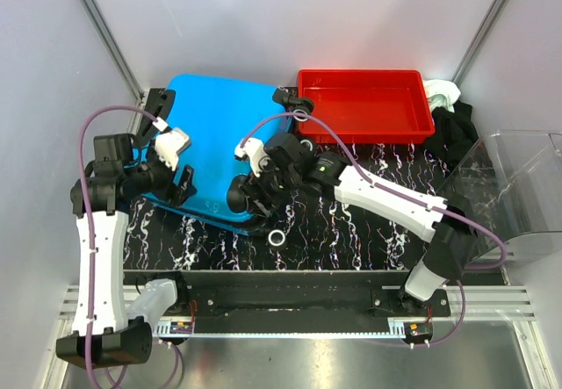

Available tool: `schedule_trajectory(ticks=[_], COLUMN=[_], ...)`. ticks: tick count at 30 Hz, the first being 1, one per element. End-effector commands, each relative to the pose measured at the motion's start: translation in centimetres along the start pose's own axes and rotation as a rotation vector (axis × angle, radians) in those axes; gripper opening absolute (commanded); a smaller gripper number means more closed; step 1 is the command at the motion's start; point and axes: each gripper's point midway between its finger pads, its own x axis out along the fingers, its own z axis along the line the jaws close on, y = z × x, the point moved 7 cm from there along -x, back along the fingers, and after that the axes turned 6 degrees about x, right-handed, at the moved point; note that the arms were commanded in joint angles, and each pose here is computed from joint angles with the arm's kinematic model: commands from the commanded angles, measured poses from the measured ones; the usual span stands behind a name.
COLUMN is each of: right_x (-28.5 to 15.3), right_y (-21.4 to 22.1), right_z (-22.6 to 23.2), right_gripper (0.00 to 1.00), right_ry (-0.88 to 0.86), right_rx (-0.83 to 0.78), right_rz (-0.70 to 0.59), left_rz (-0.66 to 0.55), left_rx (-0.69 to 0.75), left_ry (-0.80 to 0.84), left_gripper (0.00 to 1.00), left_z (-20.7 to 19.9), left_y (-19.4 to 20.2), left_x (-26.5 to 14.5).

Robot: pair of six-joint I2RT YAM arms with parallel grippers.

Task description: Open, take out, and arrange the luggage

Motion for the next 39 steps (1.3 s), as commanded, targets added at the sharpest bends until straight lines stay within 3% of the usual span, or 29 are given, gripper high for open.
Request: schedule_trajectory(ticks=[1,6,12,16,22,31,34,39], right_x=[-3.1,-3.3,-3.5,-3.0,-2.8,-1.8,-1.5,-1.0], right_y=[-11.0,-12.8,-14.2,-14.7,-15.6,-15.7,-15.5,-15.3], right_z=[-0.9,-1.1,-1.9,-2.7,-3.5,-4.1,-4.4,-4.5], right_gripper=[0.00,0.00,0.00,0.00,0.00,0.00,0.00,0.00], right_ry=[0.092,0.115,0.155,0.172,0.188,0.211,0.215,0.211], right_rx=[0.026,0.039,0.045,0.058,0.084,0.109,0.119,0.144], right_rz=[-0.450,-0.519,-0.565,-0.569,-0.587,-0.580,-0.566,-0.559], left_rz=[-0.056,-0.063,-0.054,-0.091,-0.067,-0.051,-0.092,-0.145], left_rx=[0.087,0.154,0.365,0.546,0.663,0.930,0.959,0.981], left_ry=[0.165,0.291,0.418,0.416,0.351,0.324,0.283,0.260], left_gripper=[0.75,0.75,0.83,0.87,0.93,0.94,0.99,0.99], left_z=[-3.1,-5.5,-8.2,-8.0,-6.2,-5.6,-5.2,-5.3], left_y=[-0.2,0.8,4.1,6.1,5.6,8.7,8.3,7.7], left_x=[-0.9,-0.9,1.2,3.5,7.2,12.2,12.9,13.4])
